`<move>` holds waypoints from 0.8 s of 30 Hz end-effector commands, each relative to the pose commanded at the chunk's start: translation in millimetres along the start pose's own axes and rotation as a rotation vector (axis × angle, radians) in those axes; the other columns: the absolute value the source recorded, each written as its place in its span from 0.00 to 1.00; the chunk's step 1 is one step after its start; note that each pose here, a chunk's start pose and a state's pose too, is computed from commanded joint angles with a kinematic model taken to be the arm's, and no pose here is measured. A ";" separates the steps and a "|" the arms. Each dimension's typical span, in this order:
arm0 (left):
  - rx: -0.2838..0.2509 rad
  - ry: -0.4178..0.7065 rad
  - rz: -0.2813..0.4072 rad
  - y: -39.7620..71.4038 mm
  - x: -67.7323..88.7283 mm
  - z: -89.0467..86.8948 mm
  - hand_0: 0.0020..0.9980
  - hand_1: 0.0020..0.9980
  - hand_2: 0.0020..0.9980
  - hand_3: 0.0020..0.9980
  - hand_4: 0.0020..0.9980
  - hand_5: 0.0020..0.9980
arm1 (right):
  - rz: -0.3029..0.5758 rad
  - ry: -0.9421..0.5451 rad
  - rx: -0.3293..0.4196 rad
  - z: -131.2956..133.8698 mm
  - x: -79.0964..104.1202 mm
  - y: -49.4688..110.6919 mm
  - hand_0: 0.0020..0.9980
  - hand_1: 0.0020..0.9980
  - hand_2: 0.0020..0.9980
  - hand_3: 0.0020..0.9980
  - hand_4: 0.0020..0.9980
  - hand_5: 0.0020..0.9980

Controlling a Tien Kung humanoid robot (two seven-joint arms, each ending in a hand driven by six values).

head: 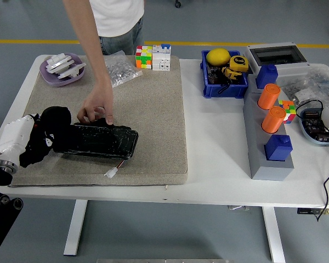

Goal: Pick the rag up,wipe the panel,place it on the desk

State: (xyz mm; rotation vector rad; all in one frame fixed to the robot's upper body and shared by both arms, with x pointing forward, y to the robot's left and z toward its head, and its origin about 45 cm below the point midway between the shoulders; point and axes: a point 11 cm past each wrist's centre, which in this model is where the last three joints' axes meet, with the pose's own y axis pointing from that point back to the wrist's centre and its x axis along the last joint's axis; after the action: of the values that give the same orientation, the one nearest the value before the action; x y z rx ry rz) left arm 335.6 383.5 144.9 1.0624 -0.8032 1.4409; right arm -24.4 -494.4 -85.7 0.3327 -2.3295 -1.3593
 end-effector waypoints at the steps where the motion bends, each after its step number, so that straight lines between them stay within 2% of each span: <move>1: 0.001 -0.002 0.001 -0.2 0.4 0.1 0.26 0.25 0.53 0.44 0.04 0.00 | -0.001 0.001 0.000 -0.1 -0.3 0.0 0.51 0.56 0.65 0.55 0.93 0.40; 5: -0.004 0.001 0.002 -0.4 0.1 3.3 0.26 0.25 0.53 0.44 0.04 0.00 | -0.003 0.002 0.001 -0.1 -0.7 0.0 0.51 0.56 0.65 0.55 0.93 0.40; 10: -0.035 0.001 -0.013 1.6 -5.5 15.3 0.26 0.25 0.53 0.44 0.02 0.00 | -0.002 0.001 0.002 -0.6 -0.6 0.0 0.51 0.56 0.65 0.55 0.93 0.40; 15: -0.115 0.009 -0.031 6.0 -12.7 40.4 0.26 0.25 0.52 0.44 0.02 0.00 | 0.001 0.002 0.002 -0.8 0.8 -0.1 0.51 0.56 0.65 0.55 0.93 0.40; 21: -0.183 -0.009 -0.069 11.3 -21.1 58.2 0.26 0.25 0.52 0.43 0.01 0.00 | 0.003 0.001 0.007 -3.3 1.2 -0.2 0.51 0.56 0.65 0.55 0.93 0.40; 24: -0.236 -0.018 -0.092 16.8 -27.5 75.2 0.26 0.25 0.52 0.43 0.01 0.00 | 0.002 0.001 0.006 -2.9 1.2 -0.2 0.51 0.56 0.65 0.55 0.93 0.40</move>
State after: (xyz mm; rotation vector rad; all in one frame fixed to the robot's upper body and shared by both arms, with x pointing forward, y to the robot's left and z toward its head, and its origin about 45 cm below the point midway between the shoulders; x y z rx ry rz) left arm 331.3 301.8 148.1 0.9212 -0.9018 1.2267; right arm -24.1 -497.3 -84.3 0.3319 -2.3329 -1.3515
